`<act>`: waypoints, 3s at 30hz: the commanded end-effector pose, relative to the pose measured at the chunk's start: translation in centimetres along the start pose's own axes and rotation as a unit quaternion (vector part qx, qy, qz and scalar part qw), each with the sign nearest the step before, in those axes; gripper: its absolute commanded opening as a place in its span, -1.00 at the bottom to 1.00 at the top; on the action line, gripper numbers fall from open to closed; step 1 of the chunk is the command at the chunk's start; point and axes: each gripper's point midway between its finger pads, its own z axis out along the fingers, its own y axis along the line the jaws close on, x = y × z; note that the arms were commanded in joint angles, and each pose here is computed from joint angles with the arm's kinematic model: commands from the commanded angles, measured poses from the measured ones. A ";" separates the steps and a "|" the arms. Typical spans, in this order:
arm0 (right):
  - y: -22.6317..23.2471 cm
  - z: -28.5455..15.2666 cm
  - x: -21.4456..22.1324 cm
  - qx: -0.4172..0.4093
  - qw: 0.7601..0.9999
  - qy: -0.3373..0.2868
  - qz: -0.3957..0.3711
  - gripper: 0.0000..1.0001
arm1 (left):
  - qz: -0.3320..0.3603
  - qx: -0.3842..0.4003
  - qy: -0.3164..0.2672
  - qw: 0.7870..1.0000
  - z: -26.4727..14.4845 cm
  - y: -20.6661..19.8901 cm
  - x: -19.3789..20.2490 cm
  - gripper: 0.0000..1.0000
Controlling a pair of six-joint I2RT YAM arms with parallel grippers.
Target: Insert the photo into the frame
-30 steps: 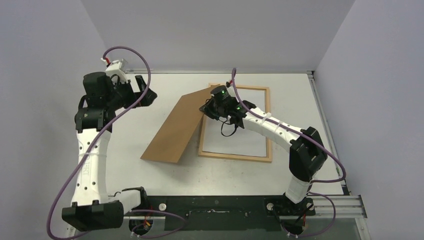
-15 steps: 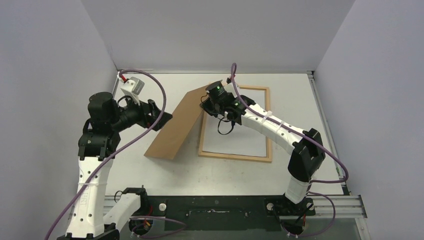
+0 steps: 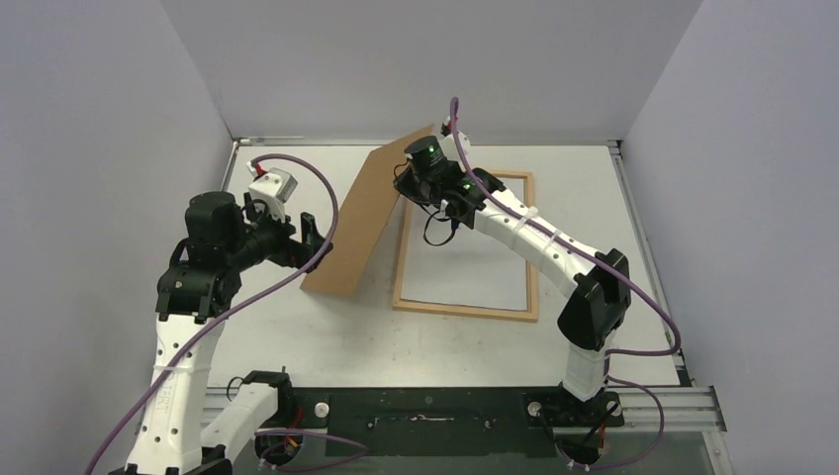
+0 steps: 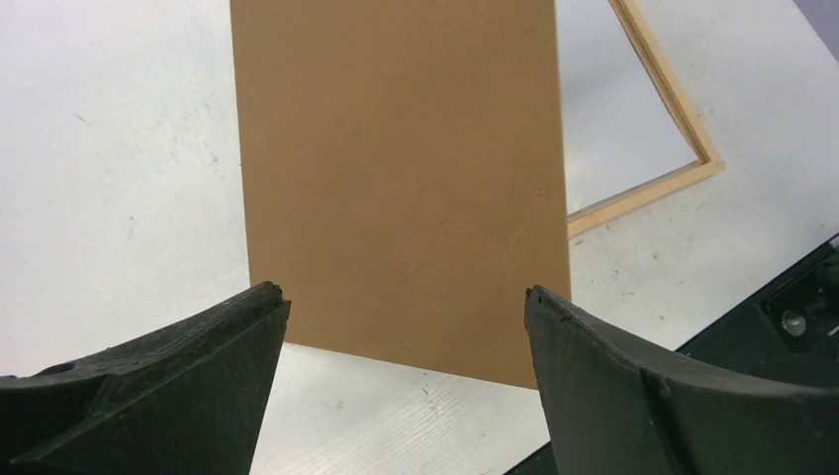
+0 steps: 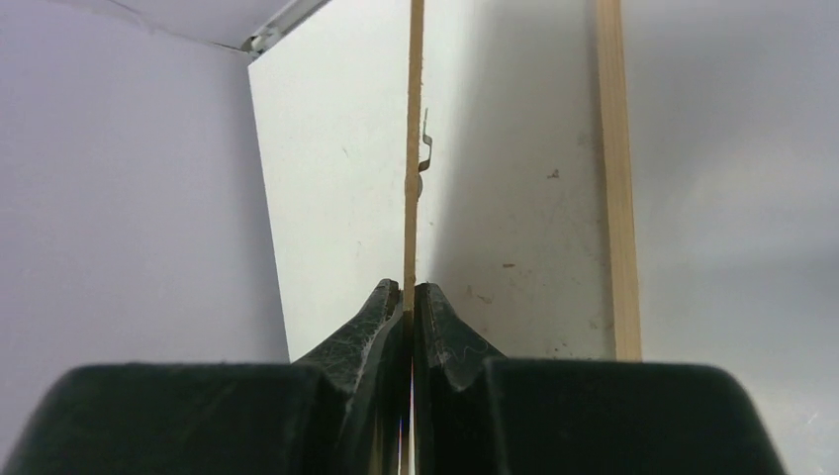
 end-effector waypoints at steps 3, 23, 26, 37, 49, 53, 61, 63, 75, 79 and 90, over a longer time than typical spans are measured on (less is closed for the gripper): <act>5.9 -5.7 -6.7 -0.082 0.993 -0.082 -0.021 -1.00 | -0.091 0.014 -0.075 0.993 -0.1 -1.2 -5.3 0.71; 4.3 -13.0 -14.4 -0.018 0.971 -0.231 -0.067 -1.00 | -0.046 0.046 -0.141 0.988 4.9 -7.2 -10.4 0.64; 3.9 -13.1 -14.5 -0.011 0.972 -0.229 -0.058 -1.00 | -0.006 0.020 -0.148 0.989 6.5 -8.7 -10.7 0.64; 3.6 -13.5 -14.5 -0.012 0.974 -0.223 -0.024 -1.00 | 0.045 -0.017 -0.165 0.985 9.9 -12.2 -10.2 0.73; 3.1 -13.2 -14.3 -0.030 0.982 -0.182 0.043 -1.00 | 0.064 -0.022 -0.164 0.984 12.2 -13.7 -8.6 0.78; 2.8 -13.1 -14.3 -0.031 0.983 -0.172 0.053 -1.00 | 0.060 -0.029 -0.159 0.985 12.0 -13.2 -7.8 0.63; 2.3 -13.2 -14.5 -0.032 0.984 -0.167 0.061 -1.00 | 0.059 -0.055 -0.132 0.988 11.7 -12.1 -6.7 0.10; 2.1 -13.1 -14.4 -0.029 0.984 -0.166 0.061 -1.00 | 0.061 -0.055 -0.129 0.988 11.7 -12.2 -6.8 -0.04; 1.4 -12.0 -13.8 -0.025 0.984 -0.158 0.078 -1.00 | 0.097 -0.041 -0.131 0.986 11.5 -12.9 -8.0 -0.53; 1.4 -11.3 -13.6 -0.031 0.984 -0.148 0.098 -1.00 | 0.109 -0.039 -0.135 0.984 11.6 -12.9 -8.2 -0.56; 1.4 -9.5 -12.7 -0.036 0.984 -0.111 0.136 -1.00 | 0.240 -0.043 -0.121 0.962 11.7 -12.3 -8.1 -0.57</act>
